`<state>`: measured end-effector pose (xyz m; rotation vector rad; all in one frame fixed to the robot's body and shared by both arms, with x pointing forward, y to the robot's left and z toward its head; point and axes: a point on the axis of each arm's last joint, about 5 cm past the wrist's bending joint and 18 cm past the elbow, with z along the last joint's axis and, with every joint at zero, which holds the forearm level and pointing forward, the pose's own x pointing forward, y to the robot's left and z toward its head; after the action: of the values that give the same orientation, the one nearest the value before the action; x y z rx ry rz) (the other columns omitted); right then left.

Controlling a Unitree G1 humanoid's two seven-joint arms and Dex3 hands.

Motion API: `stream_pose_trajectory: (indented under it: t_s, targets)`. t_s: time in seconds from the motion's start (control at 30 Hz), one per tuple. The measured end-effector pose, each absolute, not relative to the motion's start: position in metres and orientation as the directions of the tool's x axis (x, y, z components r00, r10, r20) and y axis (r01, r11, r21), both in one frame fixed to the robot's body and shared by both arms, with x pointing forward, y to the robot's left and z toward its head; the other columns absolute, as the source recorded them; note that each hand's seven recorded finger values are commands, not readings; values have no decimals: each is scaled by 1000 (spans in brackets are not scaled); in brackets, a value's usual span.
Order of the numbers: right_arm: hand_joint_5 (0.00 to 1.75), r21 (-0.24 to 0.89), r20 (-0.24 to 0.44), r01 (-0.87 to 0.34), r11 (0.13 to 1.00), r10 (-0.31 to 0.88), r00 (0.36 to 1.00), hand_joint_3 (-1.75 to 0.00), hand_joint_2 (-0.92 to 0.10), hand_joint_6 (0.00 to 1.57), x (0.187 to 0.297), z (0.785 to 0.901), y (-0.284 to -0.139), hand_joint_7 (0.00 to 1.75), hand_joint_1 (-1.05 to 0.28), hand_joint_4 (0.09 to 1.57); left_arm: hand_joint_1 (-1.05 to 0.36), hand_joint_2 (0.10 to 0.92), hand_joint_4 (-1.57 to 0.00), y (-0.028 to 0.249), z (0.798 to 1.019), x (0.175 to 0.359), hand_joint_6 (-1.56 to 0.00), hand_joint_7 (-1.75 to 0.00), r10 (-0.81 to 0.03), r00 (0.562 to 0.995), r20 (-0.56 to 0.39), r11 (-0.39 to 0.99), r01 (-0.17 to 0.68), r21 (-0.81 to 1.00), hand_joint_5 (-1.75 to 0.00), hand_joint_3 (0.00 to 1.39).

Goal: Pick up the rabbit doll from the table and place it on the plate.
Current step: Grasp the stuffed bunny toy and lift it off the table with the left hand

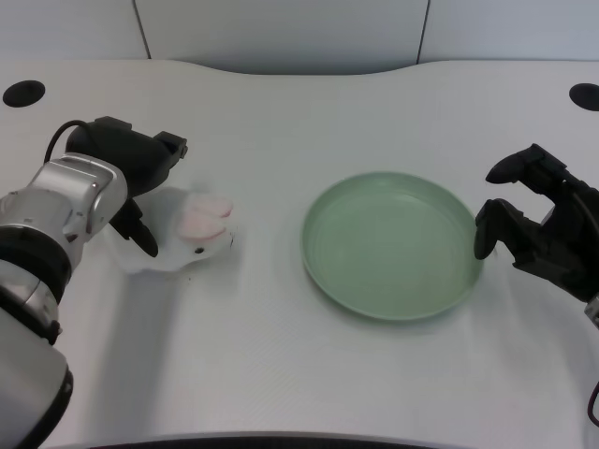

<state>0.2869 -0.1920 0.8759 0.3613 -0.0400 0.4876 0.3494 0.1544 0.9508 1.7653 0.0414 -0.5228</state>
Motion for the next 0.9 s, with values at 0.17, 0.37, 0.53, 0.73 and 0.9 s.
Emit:
stream_pose_trajectory:
  t_s: [0.17,0.37,0.53,0.73,0.9]
  targets:
    - [1746,332,124,-464,821,450,885,-886,-501,546,287,876,-191,1645,-381,800,-909,780,1,149,949,349,1,-472,-268,885,-380,-236,322,917,-410,3]
    - [1746,322,137,-469,823,449,883,-899,-510,539,287,878,-191,1652,-382,791,-792,687,-11,145,947,349,-22,-592,-268,874,-405,-182,366,913,-523,0]
    - [1746,322,142,-471,822,450,882,-891,-508,535,286,878,-192,1651,-389,790,-725,649,-16,144,946,349,-40,-636,-257,868,-425,-99,414,905,-588,3]
    - [1746,329,152,-471,818,447,882,-889,-510,543,285,879,-193,1652,-377,787,-698,650,-60,145,944,348,-129,-540,-215,847,-486,-142,465,874,-557,3]
    - [1746,324,157,-474,819,448,880,-889,-506,544,284,880,-193,1650,-394,793,-786,721,-172,144,940,346,-277,-283,-203,849,-489,-223,446,867,-373,3]
